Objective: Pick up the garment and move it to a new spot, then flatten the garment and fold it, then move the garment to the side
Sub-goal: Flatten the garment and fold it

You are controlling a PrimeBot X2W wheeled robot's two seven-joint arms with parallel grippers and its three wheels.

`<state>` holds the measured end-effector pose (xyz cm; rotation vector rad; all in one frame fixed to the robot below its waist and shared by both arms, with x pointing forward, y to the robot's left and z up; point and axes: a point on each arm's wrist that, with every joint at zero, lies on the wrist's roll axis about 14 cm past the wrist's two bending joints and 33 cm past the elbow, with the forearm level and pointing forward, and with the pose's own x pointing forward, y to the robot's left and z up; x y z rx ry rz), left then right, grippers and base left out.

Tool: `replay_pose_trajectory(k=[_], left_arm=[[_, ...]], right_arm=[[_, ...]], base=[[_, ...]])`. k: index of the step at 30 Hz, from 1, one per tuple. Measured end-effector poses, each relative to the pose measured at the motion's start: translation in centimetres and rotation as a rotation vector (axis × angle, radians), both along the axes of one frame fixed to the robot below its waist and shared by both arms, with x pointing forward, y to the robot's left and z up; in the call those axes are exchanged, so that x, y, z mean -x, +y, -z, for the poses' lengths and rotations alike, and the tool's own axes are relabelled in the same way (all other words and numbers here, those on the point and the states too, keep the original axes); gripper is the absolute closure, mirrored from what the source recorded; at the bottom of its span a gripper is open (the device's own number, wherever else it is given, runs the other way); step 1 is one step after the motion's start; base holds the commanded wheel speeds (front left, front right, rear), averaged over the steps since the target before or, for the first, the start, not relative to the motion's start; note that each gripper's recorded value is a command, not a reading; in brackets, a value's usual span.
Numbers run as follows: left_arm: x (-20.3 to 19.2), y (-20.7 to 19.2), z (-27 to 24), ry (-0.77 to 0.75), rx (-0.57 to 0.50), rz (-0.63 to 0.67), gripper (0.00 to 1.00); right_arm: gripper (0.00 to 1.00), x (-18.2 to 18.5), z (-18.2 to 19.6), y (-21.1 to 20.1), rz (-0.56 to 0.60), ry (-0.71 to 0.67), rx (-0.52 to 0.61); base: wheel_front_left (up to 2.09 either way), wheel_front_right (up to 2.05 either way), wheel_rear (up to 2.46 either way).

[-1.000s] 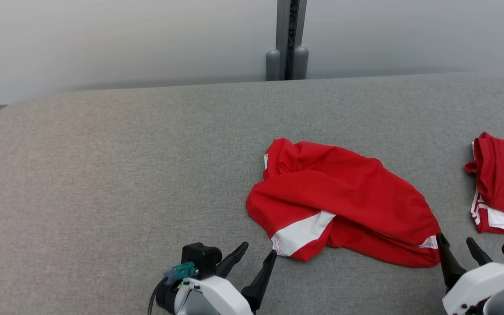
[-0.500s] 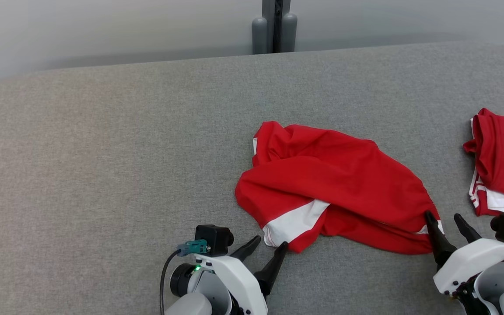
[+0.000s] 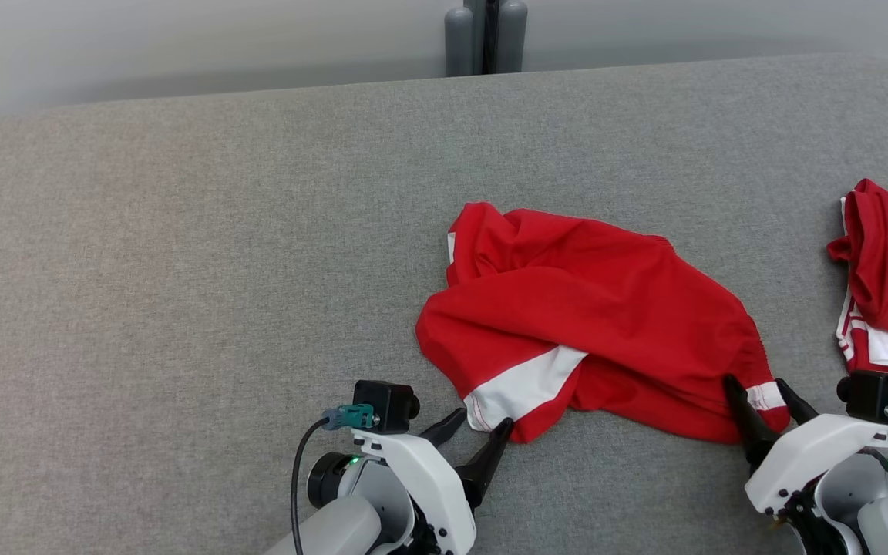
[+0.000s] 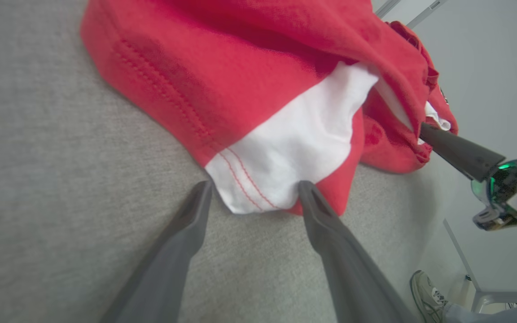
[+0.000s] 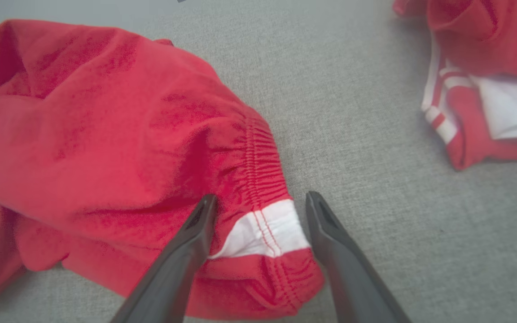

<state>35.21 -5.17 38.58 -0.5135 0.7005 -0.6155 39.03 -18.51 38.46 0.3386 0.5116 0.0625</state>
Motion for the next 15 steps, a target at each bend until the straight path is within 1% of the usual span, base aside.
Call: replay_pose_trajectory(k=[7,8,9,10,11,12,13,14,15], left_arm=[[0.28,-0.60,0.08,0.013,-0.002,0.026,0.00],[0.34,-0.70,0.03,0.012,0.002,0.026,0.14],[0.40,-0.79,0.00,0.012,0.004,0.027,0.38],[0.42,-0.88,-0.04,0.011,0.006,0.028,0.61],[0.40,-0.93,-0.05,0.010,0.005,0.028,0.76],[0.33,-0.94,-0.08,0.008,0.004,0.028,1.00],[0.32,-1.00,-0.12,0.005,0.004,0.030,1.00],[0.38,-1.01,-0.08,0.004,0.002,0.031,1.00],[0.48,-1.02,-0.05,0.004,0.001,0.032,1.00]], right_arm=[[0.00,0.17,0.77,0.43,-0.023,0.033,-0.007],[0.15,0.16,0.78,0.41,-0.024,0.034,-0.006],[0.40,0.13,0.74,0.46,-0.024,0.033,-0.009],[0.53,0.15,0.74,0.52,-0.026,0.034,-0.011],[0.62,0.14,0.69,0.59,-0.028,0.030,-0.011],[0.72,0.12,0.61,0.65,-0.029,0.025,-0.013],[0.90,0.09,0.52,0.62,-0.027,0.020,-0.014],[1.00,0.08,0.45,0.62,-0.027,0.016,-0.014],[1.00,0.06,0.38,0.62,-0.027,0.011,-0.016]], base=[[0.00,0.00,0.00],[0.00,0.00,0.00],[0.00,0.00,0.00],[0.00,0.00,0.00],[0.00,0.00,0.00],[0.00,0.00,0.00],[0.00,0.00,0.00],[0.00,0.00,0.00],[0.00,0.00,0.00]])
